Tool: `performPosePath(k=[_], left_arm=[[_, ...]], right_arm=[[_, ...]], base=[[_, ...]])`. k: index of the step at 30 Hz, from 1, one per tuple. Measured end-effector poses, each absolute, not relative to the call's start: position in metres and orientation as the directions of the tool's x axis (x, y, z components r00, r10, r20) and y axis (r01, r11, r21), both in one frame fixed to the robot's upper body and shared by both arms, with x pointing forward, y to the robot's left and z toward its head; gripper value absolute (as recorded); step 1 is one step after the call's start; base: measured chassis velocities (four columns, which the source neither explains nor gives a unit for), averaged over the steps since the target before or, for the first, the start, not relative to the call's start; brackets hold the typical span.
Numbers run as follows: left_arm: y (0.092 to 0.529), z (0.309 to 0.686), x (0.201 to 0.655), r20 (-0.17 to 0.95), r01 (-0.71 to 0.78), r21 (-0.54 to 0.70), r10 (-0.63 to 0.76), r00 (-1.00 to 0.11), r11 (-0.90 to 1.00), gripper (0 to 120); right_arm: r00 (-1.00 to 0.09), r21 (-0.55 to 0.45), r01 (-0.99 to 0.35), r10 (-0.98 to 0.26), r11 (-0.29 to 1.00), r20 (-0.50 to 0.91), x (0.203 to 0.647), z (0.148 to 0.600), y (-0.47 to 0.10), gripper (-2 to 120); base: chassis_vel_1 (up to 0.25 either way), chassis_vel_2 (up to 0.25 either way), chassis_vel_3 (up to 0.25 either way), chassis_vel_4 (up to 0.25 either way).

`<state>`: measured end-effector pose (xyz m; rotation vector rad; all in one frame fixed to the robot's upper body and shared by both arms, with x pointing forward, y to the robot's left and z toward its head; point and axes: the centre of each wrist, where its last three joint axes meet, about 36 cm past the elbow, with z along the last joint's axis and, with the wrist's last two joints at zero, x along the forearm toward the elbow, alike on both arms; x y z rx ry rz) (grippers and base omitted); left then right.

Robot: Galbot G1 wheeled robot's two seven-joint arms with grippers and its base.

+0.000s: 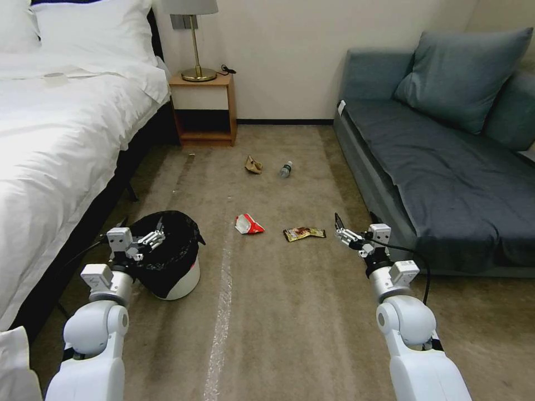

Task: Pick up the trash bin, then pick up the garbage on the floor and place it into the trash bin.

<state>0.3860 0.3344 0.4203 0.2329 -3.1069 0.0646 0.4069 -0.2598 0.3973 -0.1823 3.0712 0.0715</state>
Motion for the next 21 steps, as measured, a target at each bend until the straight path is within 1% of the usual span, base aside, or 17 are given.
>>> performPosePath(k=[2,3,5,6,8,9,11,16,17,18,19,21], left_arm=[[0.326,0.424,0.383,0.088,-0.247,-0.105,-0.238,-0.967,0.963,98],[0.326,0.424,0.383,0.088,-0.247,-0.105,-0.238,-0.967,0.963,98],[0.324,0.424,0.385,0.154,-0.347,-0.142,-0.326,-0.933,0.927,98],[0.324,0.424,0.385,0.154,-0.347,-0.142,-0.326,-0.933,0.927,98],[0.324,0.422,0.388,0.214,-0.422,-0.174,-0.384,-0.898,0.890,98],[0.324,0.422,0.388,0.214,-0.422,-0.174,-0.384,-0.898,0.890,98],[0.326,0.422,0.393,0.280,-0.485,-0.225,-0.421,-0.863,0.845,98],[0.329,0.419,0.398,0.335,-0.517,-0.273,-0.424,-0.841,0.811,98],[0.329,0.419,0.400,0.366,-0.527,-0.296,-0.415,-0.833,0.797,98],[0.329,0.419,0.400,0.366,-0.527,-0.296,-0.415,-0.833,0.797,98],[0.330,0.419,0.402,0.398,-0.542,-0.316,-0.410,-0.821,0.779,98],[0.330,0.420,0.404,0.420,-0.550,-0.328,-0.403,-0.813,0.768,98]], right_arm=[[-0.991,0.044,-0.116,-0.113,0.992,-0.065,0.407,0.396,-0.260,100],[-0.991,0.044,-0.116,-0.113,0.992,-0.065,0.407,0.396,-0.260,100],[-0.992,0.045,-0.115,-0.112,0.992,-0.065,0.406,0.396,-0.259,100],[-0.992,0.045,-0.115,-0.112,0.992,-0.065,0.406,0.396,-0.259,100],[-0.992,0.046,-0.114,-0.111,0.992,-0.063,0.405,0.395,-0.259,100],[-0.992,0.046,-0.114,-0.111,0.992,-0.063,0.405,0.395,-0.259,100],[-0.992,0.046,-0.113,-0.110,0.992,-0.061,0.404,0.393,-0.259,100],[-0.992,0.046,-0.112,-0.109,0.993,-0.061,0.402,0.391,-0.259,100],[-0.992,0.047,-0.112,-0.109,0.993,-0.061,0.401,0.391,-0.259,100],[-0.992,0.047,-0.112,-0.109,0.993,-0.061,0.401,0.391,-0.259,100],[-0.992,0.047,-0.112,-0.109,0.993,-0.060,0.401,0.390,-0.258,100],[-0.992,0.048,-0.112,-0.109,0.993,-0.059,0.400,0.389,-0.258,100]], base=[[0.000,0.000,0.000,0.000],[0.000,0.000,0.000,0.000],[0.000,0.000,0.000,0.000],[0.000,0.000,0.000,0.000],[0.000,0.000,0.000,0.000],[0.000,0.000,0.000,0.000],[0.000,0.000,0.000,0.000],[0.000,0.000,0.000,0.000],[0.000,0.000,0.000,0.000],[0.000,0.000,0.000,0.000],[0.000,0.000,0.000,0.000],[0.000,0.000,0.000,0.000]])
